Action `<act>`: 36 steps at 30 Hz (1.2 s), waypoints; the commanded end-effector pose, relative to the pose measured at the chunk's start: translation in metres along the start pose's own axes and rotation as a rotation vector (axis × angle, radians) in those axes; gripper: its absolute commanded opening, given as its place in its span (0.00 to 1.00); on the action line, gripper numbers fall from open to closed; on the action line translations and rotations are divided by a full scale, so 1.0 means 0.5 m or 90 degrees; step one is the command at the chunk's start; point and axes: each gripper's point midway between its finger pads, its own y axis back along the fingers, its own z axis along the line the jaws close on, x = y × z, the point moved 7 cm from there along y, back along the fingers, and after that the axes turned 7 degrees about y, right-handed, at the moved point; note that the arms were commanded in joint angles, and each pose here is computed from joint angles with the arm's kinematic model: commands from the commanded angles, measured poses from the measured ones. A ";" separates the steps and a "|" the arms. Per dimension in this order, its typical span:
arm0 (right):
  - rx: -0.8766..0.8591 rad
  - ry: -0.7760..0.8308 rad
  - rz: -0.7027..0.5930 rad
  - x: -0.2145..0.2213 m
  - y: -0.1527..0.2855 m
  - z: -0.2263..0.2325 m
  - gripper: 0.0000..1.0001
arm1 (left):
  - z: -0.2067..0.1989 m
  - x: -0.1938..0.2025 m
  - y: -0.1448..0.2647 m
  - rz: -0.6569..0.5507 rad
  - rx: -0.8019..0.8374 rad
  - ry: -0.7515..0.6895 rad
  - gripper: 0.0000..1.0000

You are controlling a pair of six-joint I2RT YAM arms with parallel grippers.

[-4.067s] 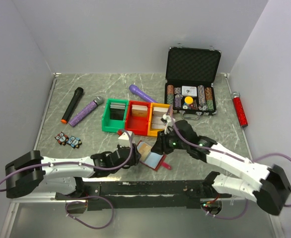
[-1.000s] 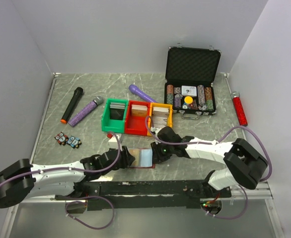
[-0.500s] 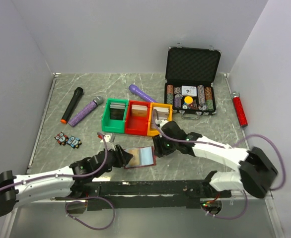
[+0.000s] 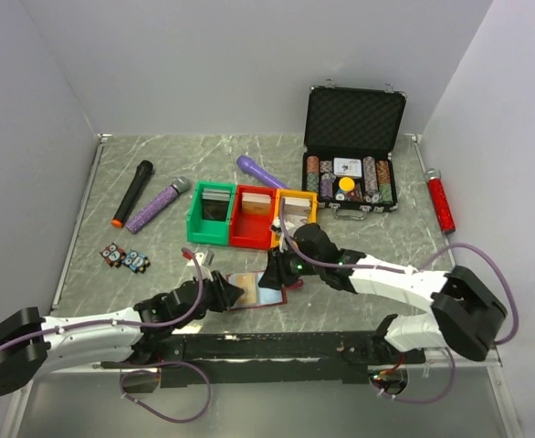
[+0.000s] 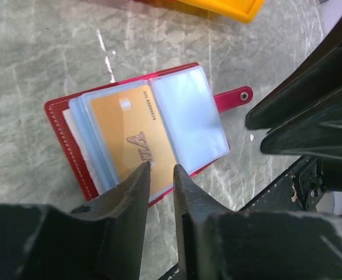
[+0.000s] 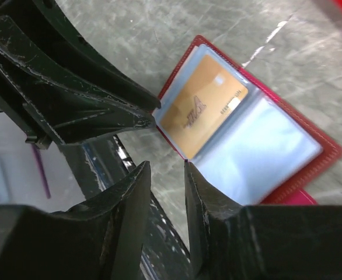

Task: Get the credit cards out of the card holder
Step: Remove the credit card from the card holder.

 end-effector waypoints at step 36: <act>0.022 -0.158 0.025 0.024 -0.128 -0.049 0.40 | 0.068 0.016 -0.021 -0.004 -0.106 0.056 0.01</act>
